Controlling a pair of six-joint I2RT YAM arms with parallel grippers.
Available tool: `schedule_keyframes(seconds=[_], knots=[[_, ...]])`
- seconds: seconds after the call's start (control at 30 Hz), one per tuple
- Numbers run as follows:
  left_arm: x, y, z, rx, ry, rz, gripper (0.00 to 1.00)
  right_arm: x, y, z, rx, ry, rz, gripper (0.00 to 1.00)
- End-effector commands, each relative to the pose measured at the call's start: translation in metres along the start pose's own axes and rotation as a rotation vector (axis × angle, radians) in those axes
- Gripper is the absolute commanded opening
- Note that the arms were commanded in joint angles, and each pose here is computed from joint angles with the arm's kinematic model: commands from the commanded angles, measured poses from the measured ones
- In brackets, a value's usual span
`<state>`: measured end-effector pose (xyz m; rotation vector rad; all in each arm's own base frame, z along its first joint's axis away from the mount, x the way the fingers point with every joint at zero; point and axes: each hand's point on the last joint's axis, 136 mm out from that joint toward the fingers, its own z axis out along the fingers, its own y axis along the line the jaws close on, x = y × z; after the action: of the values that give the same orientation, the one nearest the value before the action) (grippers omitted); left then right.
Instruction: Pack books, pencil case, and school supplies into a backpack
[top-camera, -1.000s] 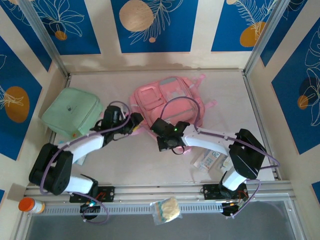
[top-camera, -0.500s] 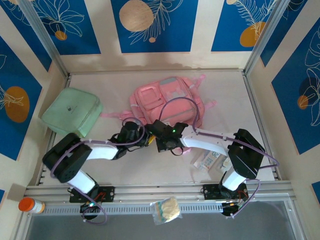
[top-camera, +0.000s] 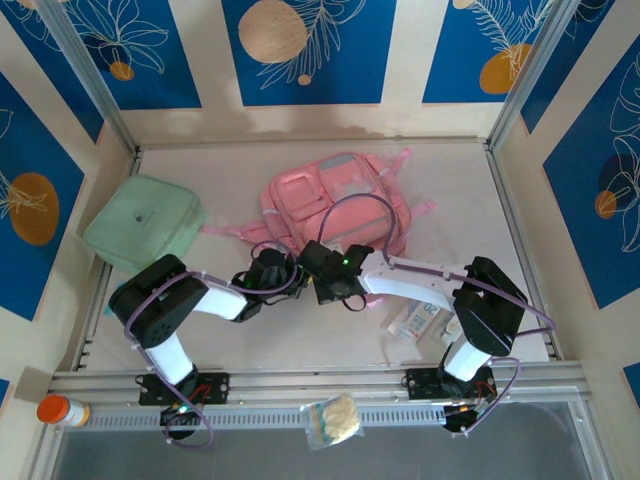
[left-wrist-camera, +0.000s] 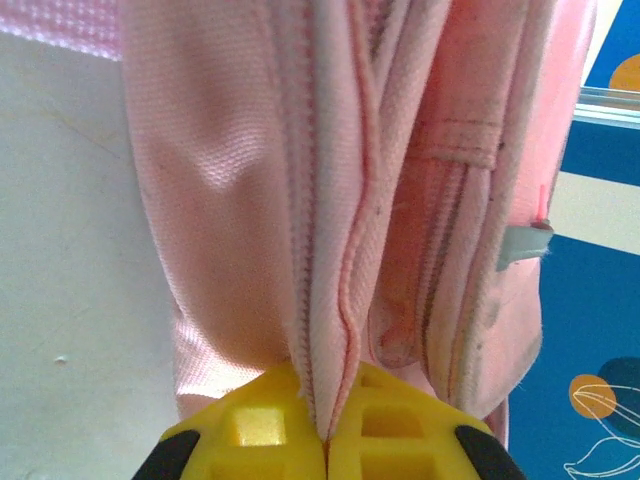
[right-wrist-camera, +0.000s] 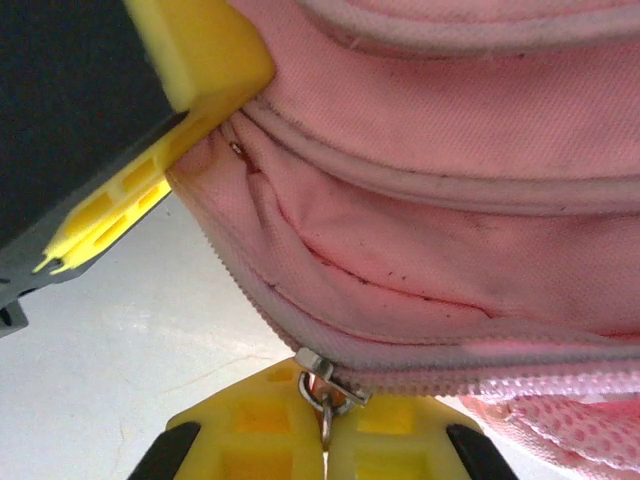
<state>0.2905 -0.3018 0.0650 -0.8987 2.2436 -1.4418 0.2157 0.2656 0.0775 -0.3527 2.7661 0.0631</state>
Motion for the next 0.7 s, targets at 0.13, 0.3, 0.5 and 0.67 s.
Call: schedule_keyframes(seconds=[0.13,0.3,0.5,0.67], knots=[[-0.027,-0.017,-0.031,-0.092,-0.134,0.191,0.0,-0.013,-0.009,-0.029,0.027,-0.046,0.003,0.0],[-0.056,-0.022,-0.066,-0.208,-0.215,0.324,0.0,-0.007,-0.023,-0.036,0.035,-0.03,-0.009,0.0],[-0.106,-0.025,-0.096,-0.236,-0.22,0.355,0.0,0.006,-0.053,-0.039,0.066,0.003,0.011,0.0],[-0.134,-0.04,-0.113,-0.271,-0.211,0.43,0.0,0.007,-0.051,-0.041,0.032,0.012,-0.002,0.0]])
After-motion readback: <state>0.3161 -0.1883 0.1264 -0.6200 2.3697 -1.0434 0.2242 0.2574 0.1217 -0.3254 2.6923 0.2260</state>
